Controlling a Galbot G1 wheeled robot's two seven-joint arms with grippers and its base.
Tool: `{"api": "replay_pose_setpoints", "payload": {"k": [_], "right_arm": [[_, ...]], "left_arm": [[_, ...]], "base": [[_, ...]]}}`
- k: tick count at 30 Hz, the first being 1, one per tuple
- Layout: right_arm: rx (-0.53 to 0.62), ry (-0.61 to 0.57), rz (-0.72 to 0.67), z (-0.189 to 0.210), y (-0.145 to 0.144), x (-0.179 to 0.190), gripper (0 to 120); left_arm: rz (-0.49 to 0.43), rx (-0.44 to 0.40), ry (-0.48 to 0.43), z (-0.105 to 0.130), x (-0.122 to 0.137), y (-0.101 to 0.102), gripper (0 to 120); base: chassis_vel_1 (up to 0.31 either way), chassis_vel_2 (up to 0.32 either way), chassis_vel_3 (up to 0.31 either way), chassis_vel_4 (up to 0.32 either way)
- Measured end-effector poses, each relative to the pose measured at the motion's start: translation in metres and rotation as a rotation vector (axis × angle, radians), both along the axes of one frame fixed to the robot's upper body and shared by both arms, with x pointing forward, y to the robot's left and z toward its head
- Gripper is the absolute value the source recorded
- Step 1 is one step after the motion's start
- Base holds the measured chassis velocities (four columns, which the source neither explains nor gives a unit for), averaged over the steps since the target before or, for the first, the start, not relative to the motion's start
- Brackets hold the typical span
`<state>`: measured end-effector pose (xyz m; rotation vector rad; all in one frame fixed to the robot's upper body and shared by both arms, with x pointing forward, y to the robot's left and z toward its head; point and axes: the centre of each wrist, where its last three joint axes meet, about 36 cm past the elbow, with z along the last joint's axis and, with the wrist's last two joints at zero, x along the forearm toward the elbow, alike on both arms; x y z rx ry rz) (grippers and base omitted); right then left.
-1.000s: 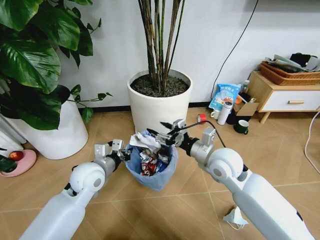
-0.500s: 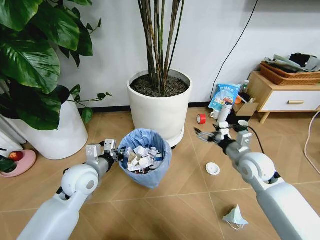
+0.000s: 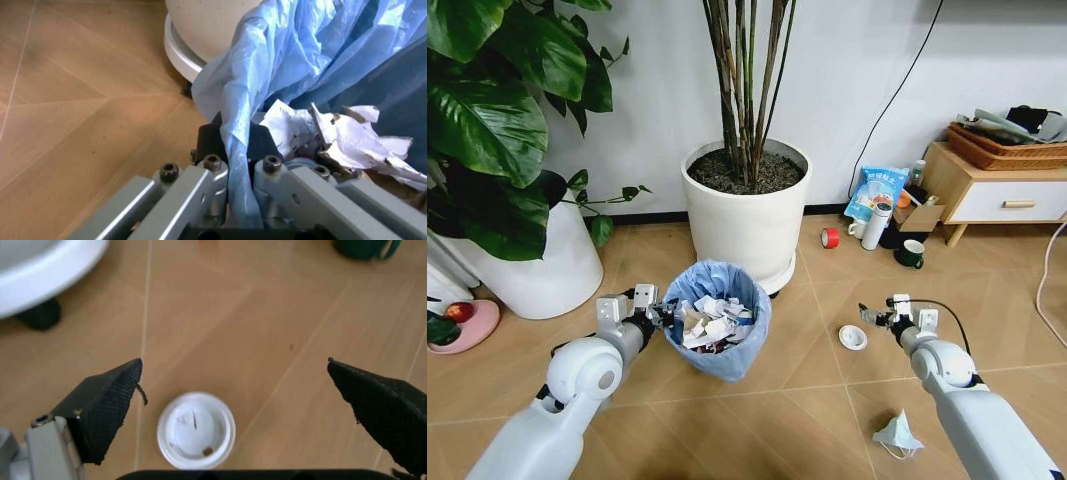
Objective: Pick up the trash bin and place the garbage on the floor into it.
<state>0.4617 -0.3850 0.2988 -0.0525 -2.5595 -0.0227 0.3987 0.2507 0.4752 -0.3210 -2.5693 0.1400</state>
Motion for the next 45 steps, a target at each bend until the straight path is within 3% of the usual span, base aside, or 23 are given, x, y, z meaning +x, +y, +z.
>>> {"api": "replay_pose_setpoints", "payload": {"k": [6,15,26,45], "right_arm": [[0.037,0.095,-0.026,-0.05,0.003,0.009,100],[0.07,0.147,-0.054,-0.082,0.028,0.039,100],[0.045,0.169,-0.105,-0.091,0.029,0.063,100],[0.05,0.203,-0.131,-0.101,0.02,0.061,100]], "left_arm": [[-0.003,-0.003,-0.001,-0.002,-0.001,-0.003,0],[-0.004,0.001,0.001,-0.003,-0.002,-0.003,0],[-0.008,0.003,0.002,-0.005,0.001,0.001,0],[-0.013,-0.002,0.003,-0.007,0.006,-0.002,0]], "base": [[0.0,0.0,0.0,0.0],[0.0,0.0,0.0,0.0],[0.0,0.0,0.0,0.0],[0.0,0.0,0.0,0.0]]}}
